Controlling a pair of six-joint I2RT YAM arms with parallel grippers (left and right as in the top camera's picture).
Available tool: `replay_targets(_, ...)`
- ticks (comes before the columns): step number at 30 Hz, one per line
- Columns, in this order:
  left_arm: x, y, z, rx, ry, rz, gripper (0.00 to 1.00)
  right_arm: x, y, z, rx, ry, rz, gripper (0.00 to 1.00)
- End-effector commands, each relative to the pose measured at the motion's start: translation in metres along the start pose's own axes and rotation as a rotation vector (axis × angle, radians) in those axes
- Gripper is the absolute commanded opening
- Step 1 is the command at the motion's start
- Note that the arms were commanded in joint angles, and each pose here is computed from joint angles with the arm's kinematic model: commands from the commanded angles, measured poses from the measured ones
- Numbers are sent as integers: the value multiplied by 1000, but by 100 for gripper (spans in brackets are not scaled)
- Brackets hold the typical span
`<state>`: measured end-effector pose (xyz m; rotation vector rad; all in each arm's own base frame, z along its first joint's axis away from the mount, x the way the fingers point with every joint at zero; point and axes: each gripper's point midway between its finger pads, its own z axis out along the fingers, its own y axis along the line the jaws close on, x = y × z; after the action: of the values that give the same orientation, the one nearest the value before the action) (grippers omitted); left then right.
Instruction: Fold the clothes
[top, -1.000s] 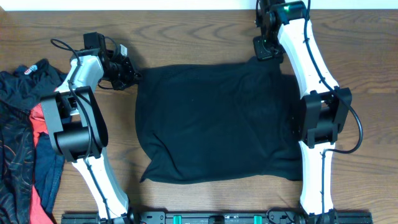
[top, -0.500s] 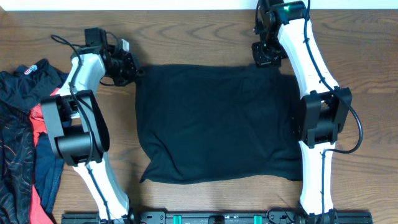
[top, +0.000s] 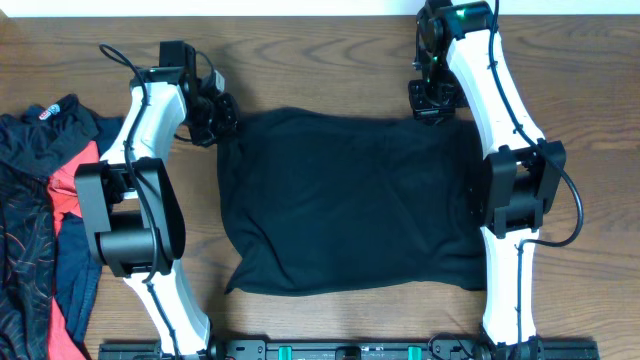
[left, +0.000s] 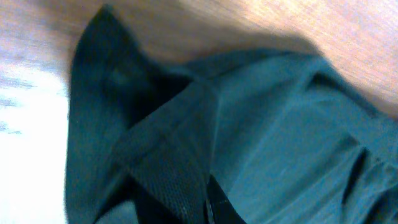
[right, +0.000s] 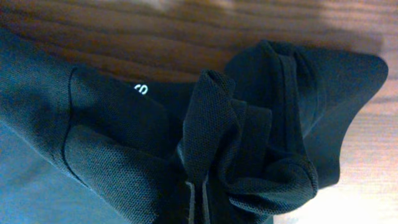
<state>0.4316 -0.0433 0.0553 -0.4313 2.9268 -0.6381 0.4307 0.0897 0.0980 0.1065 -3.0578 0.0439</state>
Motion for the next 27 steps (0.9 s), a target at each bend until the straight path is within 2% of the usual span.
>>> replay_targets(1, 5, 8, -11, -54, 3, 13, 6, 4, 0, -2, -5, 11, 24, 1)
replay_targets(9, 28, 20, -13, -113, 93, -27, 6, 19, -2, 1, 7, 75, 62, 2)
replay_targets(13, 25, 28, -14, -161, 76, -22, 6, 2, -10, 2, 50, 5, 99, 2)
replay_targets(27, -57, 2, -30, -90, -245, 98, 6, -91, -33, -19, 45, -384, 142, 1)
